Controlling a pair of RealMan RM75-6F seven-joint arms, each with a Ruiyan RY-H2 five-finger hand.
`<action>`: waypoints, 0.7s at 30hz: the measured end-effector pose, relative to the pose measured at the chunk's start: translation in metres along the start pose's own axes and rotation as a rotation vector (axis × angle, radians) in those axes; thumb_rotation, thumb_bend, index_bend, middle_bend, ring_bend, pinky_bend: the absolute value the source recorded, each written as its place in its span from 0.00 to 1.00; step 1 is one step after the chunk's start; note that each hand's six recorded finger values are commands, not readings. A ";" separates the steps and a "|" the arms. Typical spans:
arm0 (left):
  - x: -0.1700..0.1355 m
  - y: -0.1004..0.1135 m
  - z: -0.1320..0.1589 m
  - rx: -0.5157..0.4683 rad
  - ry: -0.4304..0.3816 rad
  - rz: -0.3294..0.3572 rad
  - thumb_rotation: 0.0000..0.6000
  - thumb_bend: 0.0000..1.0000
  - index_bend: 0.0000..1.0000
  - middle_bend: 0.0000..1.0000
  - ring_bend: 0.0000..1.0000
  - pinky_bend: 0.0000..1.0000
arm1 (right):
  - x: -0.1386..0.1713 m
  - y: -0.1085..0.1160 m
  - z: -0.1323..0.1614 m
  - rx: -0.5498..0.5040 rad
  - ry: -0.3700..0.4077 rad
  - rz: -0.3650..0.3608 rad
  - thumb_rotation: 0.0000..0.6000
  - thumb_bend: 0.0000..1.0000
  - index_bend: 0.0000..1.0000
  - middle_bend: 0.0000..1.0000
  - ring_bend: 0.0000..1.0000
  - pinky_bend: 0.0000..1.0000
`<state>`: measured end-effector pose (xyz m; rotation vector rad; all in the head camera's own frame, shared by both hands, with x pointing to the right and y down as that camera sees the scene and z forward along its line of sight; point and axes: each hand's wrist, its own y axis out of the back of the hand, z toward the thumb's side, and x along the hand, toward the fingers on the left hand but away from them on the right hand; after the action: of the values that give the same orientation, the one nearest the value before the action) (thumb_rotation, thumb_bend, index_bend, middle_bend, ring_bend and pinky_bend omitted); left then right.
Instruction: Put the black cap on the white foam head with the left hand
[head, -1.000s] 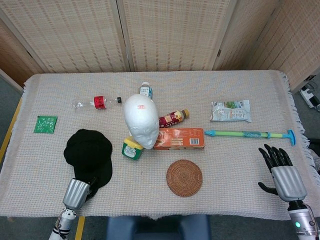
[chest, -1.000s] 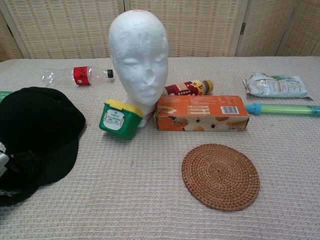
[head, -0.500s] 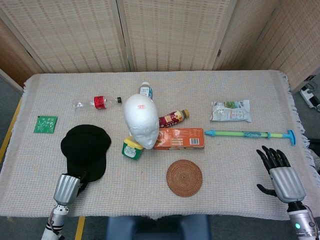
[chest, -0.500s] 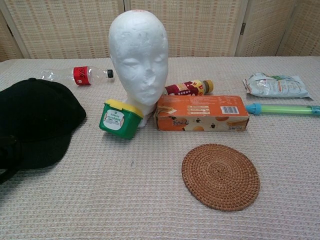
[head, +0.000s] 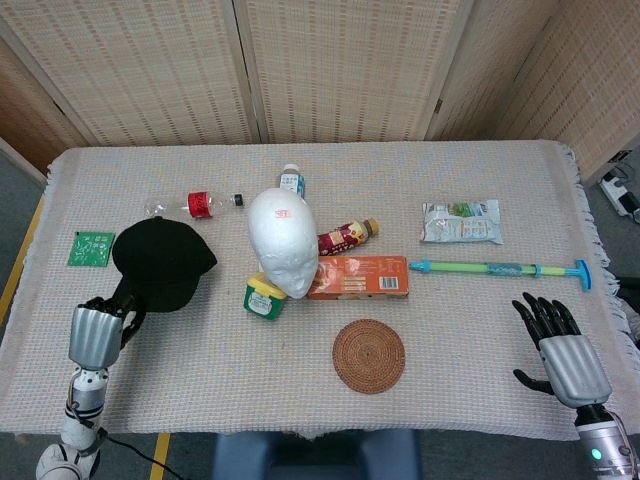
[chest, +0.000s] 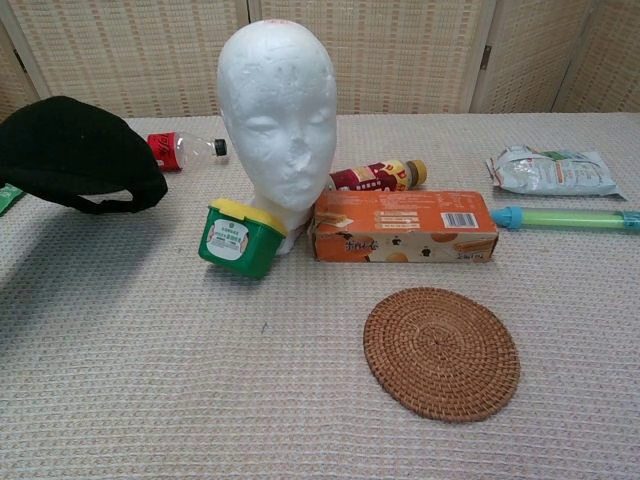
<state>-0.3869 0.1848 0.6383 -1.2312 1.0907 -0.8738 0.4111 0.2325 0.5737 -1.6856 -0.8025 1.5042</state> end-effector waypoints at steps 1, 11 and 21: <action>0.009 0.004 -0.004 0.009 -0.001 0.028 1.00 0.48 0.67 1.00 0.99 1.00 | 0.000 0.000 0.000 0.000 0.001 0.000 1.00 0.10 0.00 0.00 0.00 0.00; 0.101 0.041 -0.015 0.009 0.028 0.277 1.00 0.48 0.67 1.00 0.99 1.00 | 0.001 0.003 -0.001 -0.005 -0.002 -0.010 1.00 0.10 0.00 0.00 0.00 0.00; 0.164 0.053 0.038 -0.046 -0.035 0.380 1.00 0.49 0.67 1.00 0.99 1.00 | -0.007 0.000 -0.005 -0.006 -0.021 0.002 1.00 0.10 0.00 0.00 0.00 0.00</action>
<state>-0.3080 0.0486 0.5592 -1.0258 1.2694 -0.5374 0.4156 0.2261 0.5773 -1.6781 -0.8175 1.5249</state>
